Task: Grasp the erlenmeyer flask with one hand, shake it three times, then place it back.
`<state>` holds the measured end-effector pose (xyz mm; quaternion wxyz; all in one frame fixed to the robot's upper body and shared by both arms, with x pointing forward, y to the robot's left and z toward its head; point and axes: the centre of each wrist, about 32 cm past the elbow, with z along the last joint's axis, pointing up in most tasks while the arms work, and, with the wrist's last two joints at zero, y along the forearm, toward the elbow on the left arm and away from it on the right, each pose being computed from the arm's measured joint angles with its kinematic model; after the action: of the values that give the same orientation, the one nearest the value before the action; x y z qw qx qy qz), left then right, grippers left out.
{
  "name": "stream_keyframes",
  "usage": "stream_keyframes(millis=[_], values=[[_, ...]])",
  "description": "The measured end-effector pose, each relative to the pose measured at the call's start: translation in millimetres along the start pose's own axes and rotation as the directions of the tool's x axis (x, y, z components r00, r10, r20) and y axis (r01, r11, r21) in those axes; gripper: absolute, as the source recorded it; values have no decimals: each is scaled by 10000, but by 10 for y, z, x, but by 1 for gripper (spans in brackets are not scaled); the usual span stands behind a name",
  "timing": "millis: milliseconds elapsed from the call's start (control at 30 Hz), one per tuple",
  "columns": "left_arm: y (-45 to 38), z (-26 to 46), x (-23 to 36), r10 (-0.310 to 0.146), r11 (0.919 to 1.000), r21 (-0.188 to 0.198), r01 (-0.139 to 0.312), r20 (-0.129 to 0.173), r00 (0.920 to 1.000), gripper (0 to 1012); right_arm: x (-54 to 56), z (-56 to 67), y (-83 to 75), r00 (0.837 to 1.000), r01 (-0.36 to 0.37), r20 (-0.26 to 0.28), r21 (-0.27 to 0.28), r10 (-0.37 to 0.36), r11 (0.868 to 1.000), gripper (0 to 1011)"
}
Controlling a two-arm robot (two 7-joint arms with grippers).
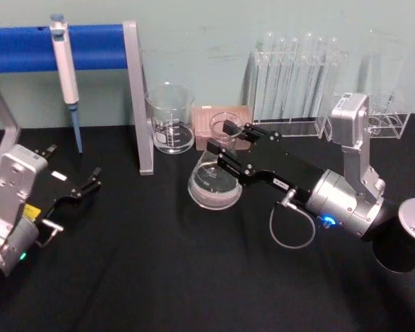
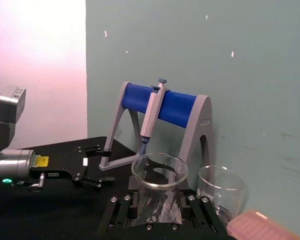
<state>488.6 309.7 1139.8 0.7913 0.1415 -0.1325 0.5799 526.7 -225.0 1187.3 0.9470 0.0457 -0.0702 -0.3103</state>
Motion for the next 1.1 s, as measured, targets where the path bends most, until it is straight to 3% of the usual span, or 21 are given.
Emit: stream_keyframes(millis=[300, 567, 700, 933, 1100], values=[[0, 0, 0, 0, 10000, 0, 0, 0, 10000, 1001, 26, -2, -18, 9999, 143, 11, -3, -143, 9999, 449], [0, 0, 0, -1, 10000, 0, 1, 0, 10000, 1001, 78, -8, -140, 9905, 1367, 173, -54, -1366, 9906, 449], [0, 0, 0, 0, 10000, 0, 0, -1, 10000, 1001, 109, 0, -244, 9717, 2351, 275, -67, -2348, 9720, 449], [0, 0, 0, 0, 10000, 0, 0, -1, 10000, 1001, 177, 8, -465, 9157, 4005, 452, -233, -3992, 9160, 449], [0, 0, 0, 0, 10000, 0, 0, 0, 10000, 1001, 206, 10, -576, 8855, 4635, 542, -322, -4615, 8855, 449]])
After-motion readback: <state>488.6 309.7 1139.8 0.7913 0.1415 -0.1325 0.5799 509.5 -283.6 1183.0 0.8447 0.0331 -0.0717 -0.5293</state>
